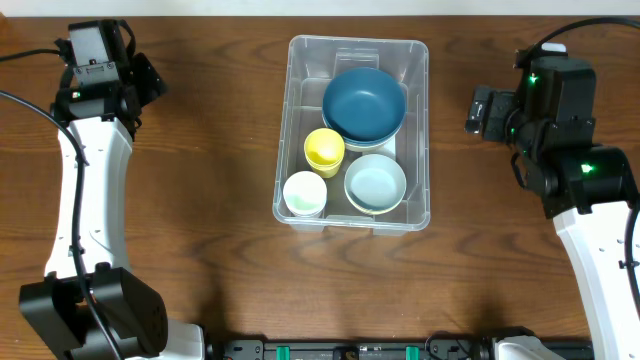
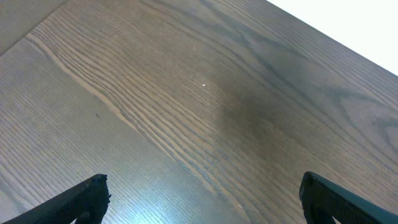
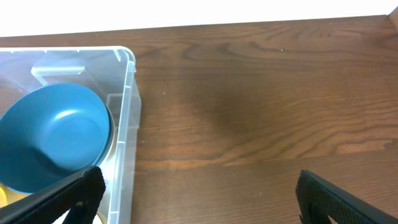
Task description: Pack container
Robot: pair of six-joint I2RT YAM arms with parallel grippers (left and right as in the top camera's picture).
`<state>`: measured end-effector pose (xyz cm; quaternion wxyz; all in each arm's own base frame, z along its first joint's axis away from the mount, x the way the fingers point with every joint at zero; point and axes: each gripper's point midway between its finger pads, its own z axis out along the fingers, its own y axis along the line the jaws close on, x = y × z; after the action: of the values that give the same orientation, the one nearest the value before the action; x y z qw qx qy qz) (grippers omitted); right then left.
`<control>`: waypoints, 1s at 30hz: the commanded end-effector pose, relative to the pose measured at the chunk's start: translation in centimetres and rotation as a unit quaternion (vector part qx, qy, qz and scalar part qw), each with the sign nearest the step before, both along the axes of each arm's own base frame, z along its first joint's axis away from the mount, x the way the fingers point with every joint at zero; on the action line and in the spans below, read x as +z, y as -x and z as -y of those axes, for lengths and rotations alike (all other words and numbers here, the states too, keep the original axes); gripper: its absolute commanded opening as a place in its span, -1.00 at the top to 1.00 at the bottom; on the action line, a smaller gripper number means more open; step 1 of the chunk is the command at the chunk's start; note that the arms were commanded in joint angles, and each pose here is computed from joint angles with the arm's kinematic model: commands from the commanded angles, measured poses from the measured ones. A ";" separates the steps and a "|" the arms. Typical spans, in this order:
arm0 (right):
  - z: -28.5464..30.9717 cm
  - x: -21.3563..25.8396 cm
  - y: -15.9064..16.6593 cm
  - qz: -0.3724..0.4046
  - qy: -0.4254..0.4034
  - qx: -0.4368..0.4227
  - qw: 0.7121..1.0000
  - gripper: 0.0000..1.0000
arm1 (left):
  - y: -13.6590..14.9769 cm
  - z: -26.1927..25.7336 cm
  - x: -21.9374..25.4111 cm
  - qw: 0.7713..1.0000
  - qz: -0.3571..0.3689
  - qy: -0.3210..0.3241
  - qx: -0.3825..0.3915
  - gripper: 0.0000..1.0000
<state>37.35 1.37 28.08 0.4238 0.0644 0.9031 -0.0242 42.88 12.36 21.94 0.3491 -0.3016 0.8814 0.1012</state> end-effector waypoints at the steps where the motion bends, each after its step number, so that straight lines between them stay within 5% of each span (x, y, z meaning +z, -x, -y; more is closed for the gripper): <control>1: 0.3 0.3 0.2 0.005 -0.005 -0.006 1.000 -0.99 | 0.1 -0.3 1.1 1.000 0.010 -0.007 0.005 -0.96; 9: 0.5 0.8 0.5 0.011 0.005 0.000 1.000 -0.98 | 0.1 -0.3 1.1 1.000 0.011 -0.007 0.005 -0.96; 21: -0.2 11.3 2.6 0.265 0.071 0.070 0.959 -0.98 | 0.1 -0.3 1.1 1.000 0.011 -0.007 0.005 -0.96; 30: 0.3 8.2 8.6 0.426 0.067 0.071 0.899 -0.98 | 0.1 -0.3 1.1 1.000 0.011 -0.007 0.005 -0.96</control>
<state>29.85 0.82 39.09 0.7697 -0.0027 0.6379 -0.0241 42.89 12.36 21.94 0.3493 -0.3016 0.8813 0.1011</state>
